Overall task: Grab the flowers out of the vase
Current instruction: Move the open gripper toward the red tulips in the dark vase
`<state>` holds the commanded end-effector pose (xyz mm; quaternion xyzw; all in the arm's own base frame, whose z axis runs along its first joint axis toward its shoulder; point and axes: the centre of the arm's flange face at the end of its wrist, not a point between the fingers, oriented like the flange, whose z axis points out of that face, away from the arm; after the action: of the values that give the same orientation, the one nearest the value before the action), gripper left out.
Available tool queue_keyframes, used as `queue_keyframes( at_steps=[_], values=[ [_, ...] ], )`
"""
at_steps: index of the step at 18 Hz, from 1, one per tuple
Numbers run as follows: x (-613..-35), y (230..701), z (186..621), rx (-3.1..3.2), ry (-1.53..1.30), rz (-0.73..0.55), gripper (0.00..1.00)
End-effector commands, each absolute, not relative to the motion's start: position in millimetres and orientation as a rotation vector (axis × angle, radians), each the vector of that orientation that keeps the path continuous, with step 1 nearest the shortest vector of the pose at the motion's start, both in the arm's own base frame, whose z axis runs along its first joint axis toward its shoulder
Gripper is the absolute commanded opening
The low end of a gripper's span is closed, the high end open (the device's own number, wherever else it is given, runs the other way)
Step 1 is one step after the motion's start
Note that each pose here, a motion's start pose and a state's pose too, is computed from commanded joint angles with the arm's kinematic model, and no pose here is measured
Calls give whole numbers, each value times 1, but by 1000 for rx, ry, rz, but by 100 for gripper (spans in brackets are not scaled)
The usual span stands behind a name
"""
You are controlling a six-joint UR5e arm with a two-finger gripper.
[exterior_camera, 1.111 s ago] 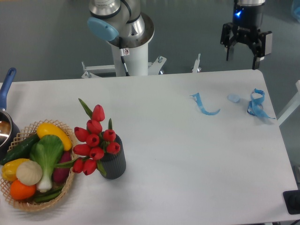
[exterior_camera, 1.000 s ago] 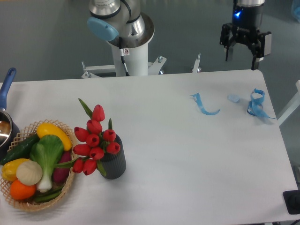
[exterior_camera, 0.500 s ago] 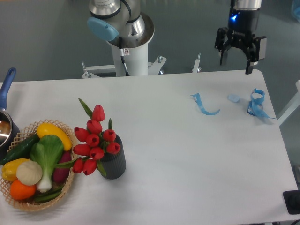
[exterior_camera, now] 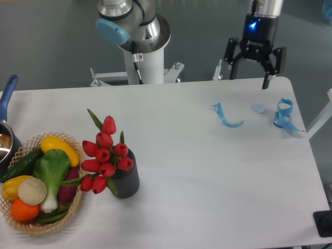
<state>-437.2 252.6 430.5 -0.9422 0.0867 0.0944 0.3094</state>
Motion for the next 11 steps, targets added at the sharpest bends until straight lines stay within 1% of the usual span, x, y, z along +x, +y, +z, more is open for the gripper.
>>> queue_keyframes(
  at_steps=[3, 5, 7, 9, 11],
  values=[
    [-417, 271, 407, -2487, 266, 170, 100],
    [-411, 283, 406, -2459, 303, 159, 100],
    [-401, 306, 405, -2372, 349, 133, 100],
    [-394, 318, 403, -2314, 312, 70, 100],
    [-383, 338, 394, -2306, 338, 17, 100]
  ],
)
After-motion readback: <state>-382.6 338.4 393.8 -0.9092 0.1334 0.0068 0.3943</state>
